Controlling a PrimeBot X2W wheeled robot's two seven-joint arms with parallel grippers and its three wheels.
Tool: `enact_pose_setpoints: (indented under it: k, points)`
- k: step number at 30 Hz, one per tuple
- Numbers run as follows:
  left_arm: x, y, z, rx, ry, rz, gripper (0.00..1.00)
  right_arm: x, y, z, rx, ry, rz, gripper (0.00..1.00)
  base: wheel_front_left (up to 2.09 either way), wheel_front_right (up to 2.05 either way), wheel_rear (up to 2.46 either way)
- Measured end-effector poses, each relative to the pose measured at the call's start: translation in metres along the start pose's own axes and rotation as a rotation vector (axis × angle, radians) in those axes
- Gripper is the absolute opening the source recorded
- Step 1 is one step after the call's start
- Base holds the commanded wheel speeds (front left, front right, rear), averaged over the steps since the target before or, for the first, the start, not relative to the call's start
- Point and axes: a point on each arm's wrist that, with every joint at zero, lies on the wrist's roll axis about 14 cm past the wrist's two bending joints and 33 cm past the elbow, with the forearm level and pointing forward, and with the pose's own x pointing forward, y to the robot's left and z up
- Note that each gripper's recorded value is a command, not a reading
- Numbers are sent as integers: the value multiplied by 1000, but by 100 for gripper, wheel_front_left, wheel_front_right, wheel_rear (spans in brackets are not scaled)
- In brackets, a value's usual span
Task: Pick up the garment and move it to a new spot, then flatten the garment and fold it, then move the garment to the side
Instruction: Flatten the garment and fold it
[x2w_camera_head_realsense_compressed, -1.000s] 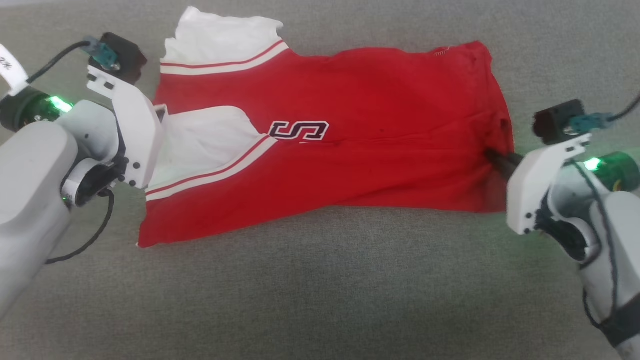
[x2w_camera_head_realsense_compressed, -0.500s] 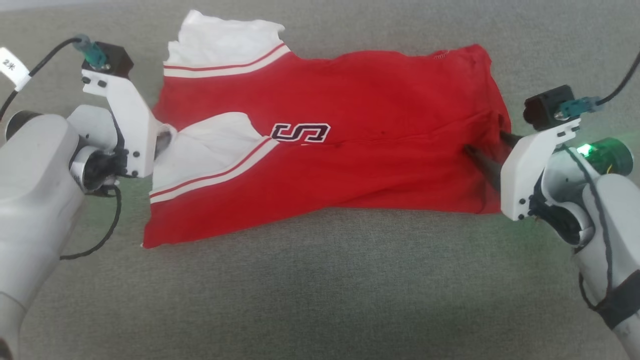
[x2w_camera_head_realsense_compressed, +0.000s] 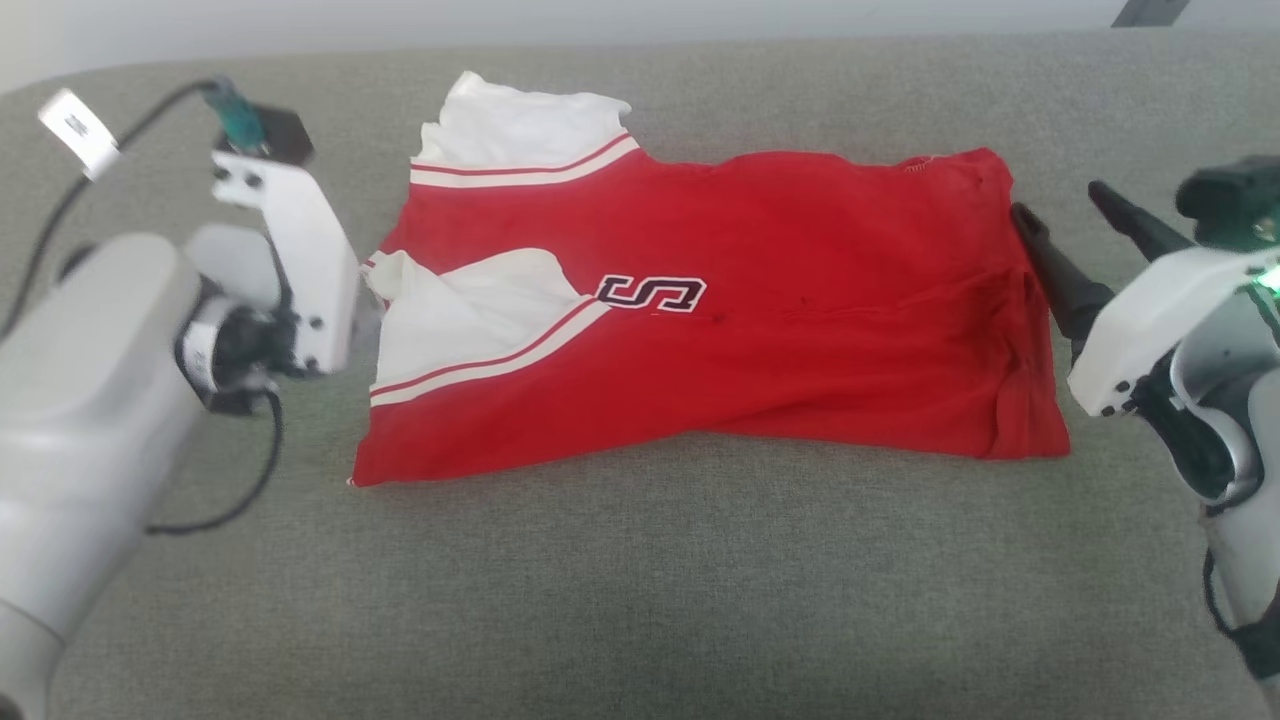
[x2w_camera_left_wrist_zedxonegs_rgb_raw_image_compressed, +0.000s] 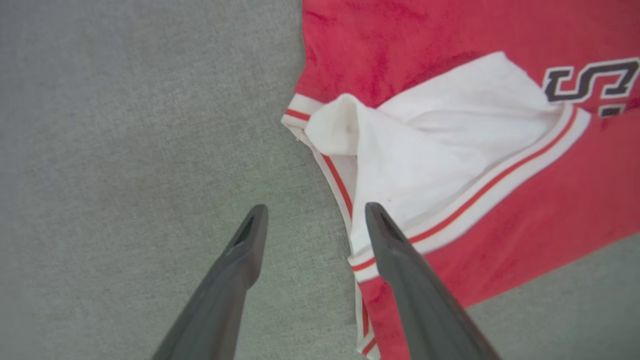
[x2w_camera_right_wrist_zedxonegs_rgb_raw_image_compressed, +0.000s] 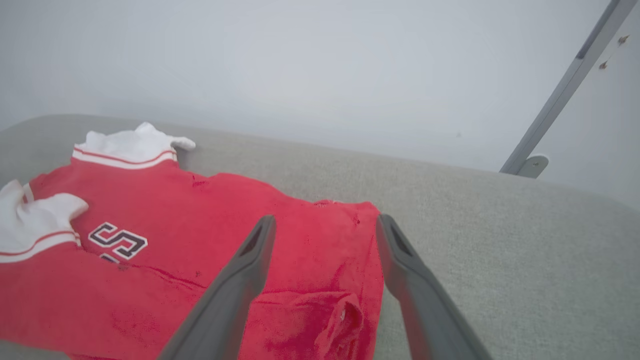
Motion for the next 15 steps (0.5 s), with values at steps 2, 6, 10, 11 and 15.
enact_pose_setpoints:
  k: [2, 6, 10, 11, 15]
  points:
    - [-2, -7, -9, -17, 24, -22, 100, -4, 1, 12, 9, -69, -15, 100, 0, 0, 0]
    - [-3, -26, -26, -16, 70, -57, 100, -17, -7, 32, 9, -185, -75, 100, 0, 0, 0]
    - [-2, -32, -44, -8, 123, -65, 100, -32, -13, 37, 19, -236, -130, 100, 0, 0, 0]
    - [-2, -34, -47, -8, 134, -64, 100, -36, -16, 38, 18, -242, -143, 100, 0, 0, 0]
    - [1, -38, -67, -29, 207, -61, 100, -52, -22, 28, 47, -227, -196, 100, 0, 0, 0]
